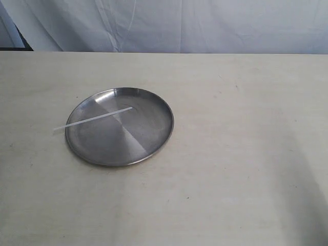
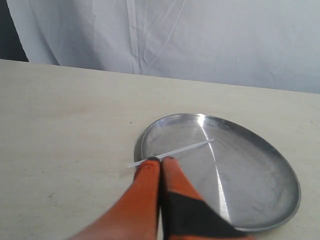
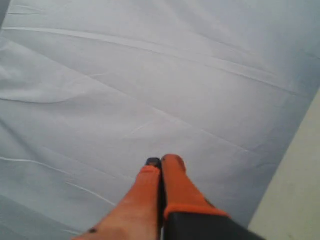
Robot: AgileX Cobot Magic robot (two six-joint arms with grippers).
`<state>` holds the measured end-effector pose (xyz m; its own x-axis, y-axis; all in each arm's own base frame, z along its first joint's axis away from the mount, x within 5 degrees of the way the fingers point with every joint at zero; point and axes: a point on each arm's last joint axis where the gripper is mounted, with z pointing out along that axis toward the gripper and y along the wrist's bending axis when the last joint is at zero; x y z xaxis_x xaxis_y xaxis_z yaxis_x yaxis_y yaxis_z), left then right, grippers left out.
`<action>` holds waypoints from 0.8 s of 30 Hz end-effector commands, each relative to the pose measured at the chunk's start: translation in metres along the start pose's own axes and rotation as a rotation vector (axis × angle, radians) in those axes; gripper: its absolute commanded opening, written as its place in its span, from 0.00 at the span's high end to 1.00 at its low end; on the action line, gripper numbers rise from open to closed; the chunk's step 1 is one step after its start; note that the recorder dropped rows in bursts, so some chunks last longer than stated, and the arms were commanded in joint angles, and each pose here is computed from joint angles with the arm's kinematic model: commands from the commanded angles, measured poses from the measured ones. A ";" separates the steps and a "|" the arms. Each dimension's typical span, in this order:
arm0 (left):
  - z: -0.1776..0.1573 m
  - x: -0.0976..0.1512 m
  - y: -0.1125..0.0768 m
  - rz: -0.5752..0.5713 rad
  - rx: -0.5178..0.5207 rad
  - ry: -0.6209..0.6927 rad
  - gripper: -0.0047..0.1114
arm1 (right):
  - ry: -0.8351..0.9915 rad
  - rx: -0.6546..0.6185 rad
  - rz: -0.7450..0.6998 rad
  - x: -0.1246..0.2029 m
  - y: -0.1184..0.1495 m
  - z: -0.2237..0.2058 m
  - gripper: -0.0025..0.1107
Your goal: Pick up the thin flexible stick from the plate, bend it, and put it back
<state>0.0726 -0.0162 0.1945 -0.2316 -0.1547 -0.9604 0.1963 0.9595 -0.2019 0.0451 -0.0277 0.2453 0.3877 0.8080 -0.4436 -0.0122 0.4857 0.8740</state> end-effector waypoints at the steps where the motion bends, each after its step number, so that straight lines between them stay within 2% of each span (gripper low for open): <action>1: 0.000 0.001 0.000 0.002 0.004 -0.002 0.96 | -0.032 -0.090 0.053 -0.015 0.027 -0.003 0.99; 3: 0.000 0.001 0.000 0.002 0.004 -0.002 0.96 | -0.070 -0.148 -0.092 -0.022 0.040 -0.005 0.99; 5: 0.000 0.001 0.000 0.002 0.004 -0.002 0.96 | -0.113 -0.206 -0.359 -0.027 0.054 -0.004 0.99; 7: 0.000 0.001 0.000 0.002 0.004 -0.002 0.96 | -0.076 -0.237 -0.574 -0.024 0.068 0.004 0.99; 10: 0.000 0.001 0.000 0.002 0.004 -0.002 0.96 | 0.133 -0.228 -0.796 -0.014 0.089 0.032 0.99; 14: 0.000 0.001 0.000 0.002 0.004 -0.002 0.96 | 0.583 -0.145 -0.986 0.015 0.107 0.097 0.99; 16: 0.000 0.001 0.000 0.002 0.004 -0.002 0.96 | 0.856 -0.134 -1.030 0.039 0.110 0.134 0.99; 19: 0.000 0.001 0.000 0.002 0.004 -0.002 0.96 | 1.145 -0.217 -1.087 0.085 0.122 0.189 0.99; 21: 0.000 0.001 0.000 0.002 0.004 -0.002 0.96 | 1.270 -0.296 -1.117 0.130 0.128 0.218 0.99; 24: 0.000 0.001 0.000 0.002 0.004 -0.002 0.96 | 1.390 -0.443 -1.235 0.202 0.132 0.243 0.99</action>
<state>0.0726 -0.0162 0.1945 -0.2316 -0.1547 -0.9604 0.1963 0.9595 -0.2019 0.3097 0.0755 0.3403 -0.5766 -0.2806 -0.7673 -0.4883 0.8714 0.0483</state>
